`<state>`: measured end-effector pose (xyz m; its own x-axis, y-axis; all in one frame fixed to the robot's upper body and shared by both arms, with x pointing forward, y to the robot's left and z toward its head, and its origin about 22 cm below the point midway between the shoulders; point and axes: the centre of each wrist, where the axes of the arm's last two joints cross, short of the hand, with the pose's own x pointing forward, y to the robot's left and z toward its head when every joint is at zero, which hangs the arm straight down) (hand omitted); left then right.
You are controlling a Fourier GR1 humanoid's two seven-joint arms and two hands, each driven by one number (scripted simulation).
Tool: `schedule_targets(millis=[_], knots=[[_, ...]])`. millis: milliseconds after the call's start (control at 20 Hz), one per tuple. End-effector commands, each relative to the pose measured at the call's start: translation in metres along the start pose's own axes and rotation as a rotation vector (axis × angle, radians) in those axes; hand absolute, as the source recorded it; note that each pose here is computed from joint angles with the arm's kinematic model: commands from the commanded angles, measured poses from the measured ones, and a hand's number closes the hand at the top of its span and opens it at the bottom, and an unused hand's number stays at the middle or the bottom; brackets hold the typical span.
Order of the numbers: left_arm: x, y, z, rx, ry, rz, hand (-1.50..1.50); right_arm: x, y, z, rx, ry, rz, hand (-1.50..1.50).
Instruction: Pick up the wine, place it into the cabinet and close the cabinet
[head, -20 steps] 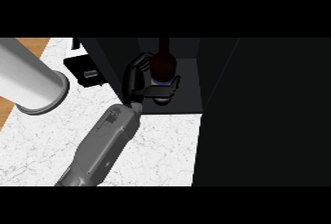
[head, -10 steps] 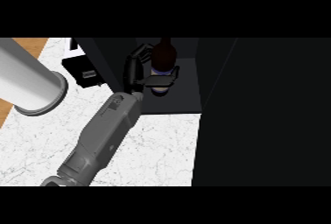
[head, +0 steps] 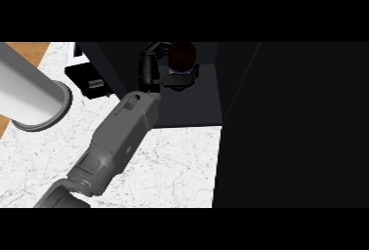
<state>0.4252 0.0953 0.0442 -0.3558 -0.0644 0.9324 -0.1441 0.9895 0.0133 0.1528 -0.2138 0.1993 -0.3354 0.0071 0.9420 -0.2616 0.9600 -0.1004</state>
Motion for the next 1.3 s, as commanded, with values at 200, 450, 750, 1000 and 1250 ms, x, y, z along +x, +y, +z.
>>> schedule_targets(millis=[200, 450, 750, 1000, 1250], knots=[[0.011, -0.007, -0.017, 0.044, 0.079, 0.058, 1.50, 0.012, -0.002, 0.012, 0.040, -0.054, -0.035, -1.50], [0.001, 0.000, -0.012, 0.103, 0.104, 0.133, 1.50, 0.002, -0.001, 0.002, 0.052, -0.037, -0.037, -1.50], [0.000, 0.014, -0.019, 0.098, 0.114, 0.137, 1.50, 0.010, 0.000, 0.018, 0.048, -0.038, -0.046, -1.50], [-0.016, 0.014, -0.004, 0.101, 0.105, 0.135, 1.50, 0.003, 0.005, 0.009, 0.034, -0.047, -0.062, -1.50], [-0.013, 0.005, -0.003, 0.107, 0.128, 0.046, -1.50, -0.001, -0.002, 0.007, 0.066, -0.035, -0.043, -1.50]])
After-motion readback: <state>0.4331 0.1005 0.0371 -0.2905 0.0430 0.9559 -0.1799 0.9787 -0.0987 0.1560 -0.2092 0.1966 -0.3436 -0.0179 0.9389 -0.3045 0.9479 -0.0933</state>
